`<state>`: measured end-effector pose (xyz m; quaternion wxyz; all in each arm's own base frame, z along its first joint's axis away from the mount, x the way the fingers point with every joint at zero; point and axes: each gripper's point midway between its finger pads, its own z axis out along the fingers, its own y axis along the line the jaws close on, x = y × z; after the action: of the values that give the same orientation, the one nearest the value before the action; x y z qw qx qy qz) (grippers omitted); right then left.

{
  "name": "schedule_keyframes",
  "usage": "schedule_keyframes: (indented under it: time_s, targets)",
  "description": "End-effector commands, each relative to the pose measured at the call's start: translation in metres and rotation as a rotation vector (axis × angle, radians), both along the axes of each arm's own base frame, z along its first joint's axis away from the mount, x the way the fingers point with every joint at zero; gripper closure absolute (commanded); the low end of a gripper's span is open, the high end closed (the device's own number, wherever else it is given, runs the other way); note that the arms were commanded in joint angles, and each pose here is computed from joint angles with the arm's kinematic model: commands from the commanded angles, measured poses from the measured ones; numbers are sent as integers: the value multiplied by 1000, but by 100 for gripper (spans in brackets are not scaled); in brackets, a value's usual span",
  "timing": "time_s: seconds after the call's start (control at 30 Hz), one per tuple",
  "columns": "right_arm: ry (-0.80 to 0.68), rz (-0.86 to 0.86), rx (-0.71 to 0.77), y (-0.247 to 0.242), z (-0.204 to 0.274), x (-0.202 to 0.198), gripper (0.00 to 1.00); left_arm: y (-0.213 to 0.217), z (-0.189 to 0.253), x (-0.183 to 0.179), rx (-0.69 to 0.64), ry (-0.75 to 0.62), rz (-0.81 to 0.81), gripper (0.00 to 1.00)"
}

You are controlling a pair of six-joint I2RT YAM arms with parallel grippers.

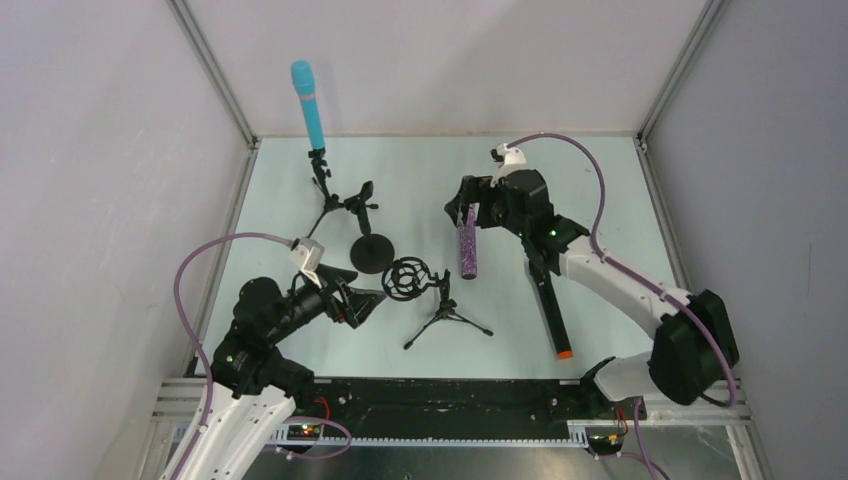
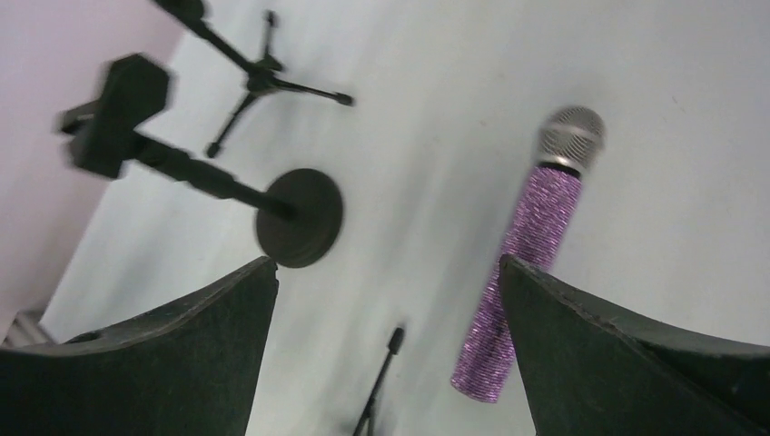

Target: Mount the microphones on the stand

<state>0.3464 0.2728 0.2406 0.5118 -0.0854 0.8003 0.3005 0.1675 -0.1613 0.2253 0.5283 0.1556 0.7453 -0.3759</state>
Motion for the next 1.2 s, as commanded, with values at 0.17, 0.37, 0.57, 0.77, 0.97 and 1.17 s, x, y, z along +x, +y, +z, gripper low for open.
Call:
schedule_keyframes:
  time_s: [0.17,0.37,0.57,0.77,0.97,1.17]
  targets:
    - [297,-121,-215,-18,-91,32,1,0,0,1,14,-13,-6,0]
    - [420,-142,-367,-17,-137,47,2,0,0,0,14,-13,-9,0]
    - [491,-201,-511,-29,-169,63,7,-1,1,-1,12,-13,-18,0]
    - [528,-227,-598,-29,-174,87,10,-1,1,-2,12,-18,-20,0]
    - [658,-158,-576,-31,-203,86,42,-2,1,-2,14,-17,-22,0]
    - [710,-145,-607,-35,-225,80,43,-1,2,-2,12,-23,-20,0]
